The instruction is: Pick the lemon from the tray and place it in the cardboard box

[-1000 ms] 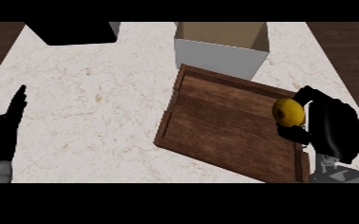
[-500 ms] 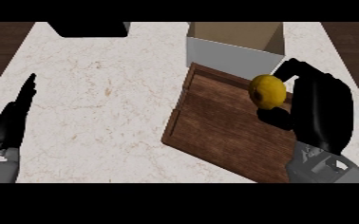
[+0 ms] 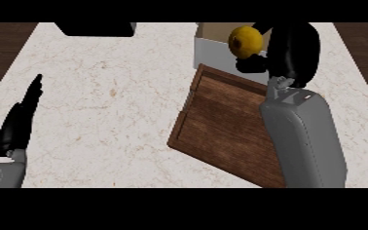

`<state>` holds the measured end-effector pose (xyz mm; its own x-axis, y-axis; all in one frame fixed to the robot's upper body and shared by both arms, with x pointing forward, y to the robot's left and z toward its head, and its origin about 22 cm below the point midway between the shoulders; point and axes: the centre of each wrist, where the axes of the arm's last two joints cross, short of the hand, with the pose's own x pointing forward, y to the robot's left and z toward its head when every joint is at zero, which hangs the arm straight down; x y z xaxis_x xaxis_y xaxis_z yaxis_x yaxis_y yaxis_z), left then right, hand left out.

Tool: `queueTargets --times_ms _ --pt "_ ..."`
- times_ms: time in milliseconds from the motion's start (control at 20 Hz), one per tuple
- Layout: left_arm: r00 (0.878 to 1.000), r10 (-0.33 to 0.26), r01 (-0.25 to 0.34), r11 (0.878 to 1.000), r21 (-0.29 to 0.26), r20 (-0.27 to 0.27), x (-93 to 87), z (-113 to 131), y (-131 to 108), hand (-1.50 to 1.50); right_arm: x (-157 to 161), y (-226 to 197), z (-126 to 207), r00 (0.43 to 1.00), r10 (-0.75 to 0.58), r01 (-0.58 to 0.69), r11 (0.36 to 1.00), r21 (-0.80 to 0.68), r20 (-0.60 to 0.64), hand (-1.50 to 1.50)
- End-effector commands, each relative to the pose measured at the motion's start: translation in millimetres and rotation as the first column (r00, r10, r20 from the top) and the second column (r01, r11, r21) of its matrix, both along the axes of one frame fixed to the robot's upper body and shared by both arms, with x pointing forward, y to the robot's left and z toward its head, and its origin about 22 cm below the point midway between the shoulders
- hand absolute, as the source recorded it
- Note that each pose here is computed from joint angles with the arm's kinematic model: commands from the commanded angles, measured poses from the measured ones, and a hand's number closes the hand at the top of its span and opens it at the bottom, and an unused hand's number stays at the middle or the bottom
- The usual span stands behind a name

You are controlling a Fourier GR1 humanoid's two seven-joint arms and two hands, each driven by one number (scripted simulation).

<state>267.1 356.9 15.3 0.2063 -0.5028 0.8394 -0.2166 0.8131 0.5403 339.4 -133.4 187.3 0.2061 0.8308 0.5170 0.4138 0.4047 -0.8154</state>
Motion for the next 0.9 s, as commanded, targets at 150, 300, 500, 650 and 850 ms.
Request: queueTargets --times_ms 150,300,500,650,850 --pt "1.000 -0.003 0.003 1.000 0.003 -0.008 3.9 4 -13 0.00 58 -10 -19 1.000 -0.001 0.005 0.992 0.129 -0.030 1.50" --pt "1.000 -0.008 0.008 1.000 0.014 0.012 12.2 13 -3 0.00 82 -2 -30 0.999 0.001 0.004 0.992 0.129 -0.037 1.50" --pt "1.000 -0.027 0.027 1.000 0.002 0.013 17.7 25 -8 0.00 103 -2 -47 0.998 -0.035 0.041 0.991 0.128 -0.047 1.50" --pt "1.000 -0.027 0.027 1.000 -0.010 0.004 5.3 10 0 0.00 115 -1 -48 0.992 -0.055 0.064 0.995 0.083 -0.115 1.50" --pt "0.999 -0.033 0.033 0.999 0.006 0.024 14.2 10 -15 0.00 120 -9 -67 0.977 -0.141 0.172 0.964 0.203 -0.162 -1.50"
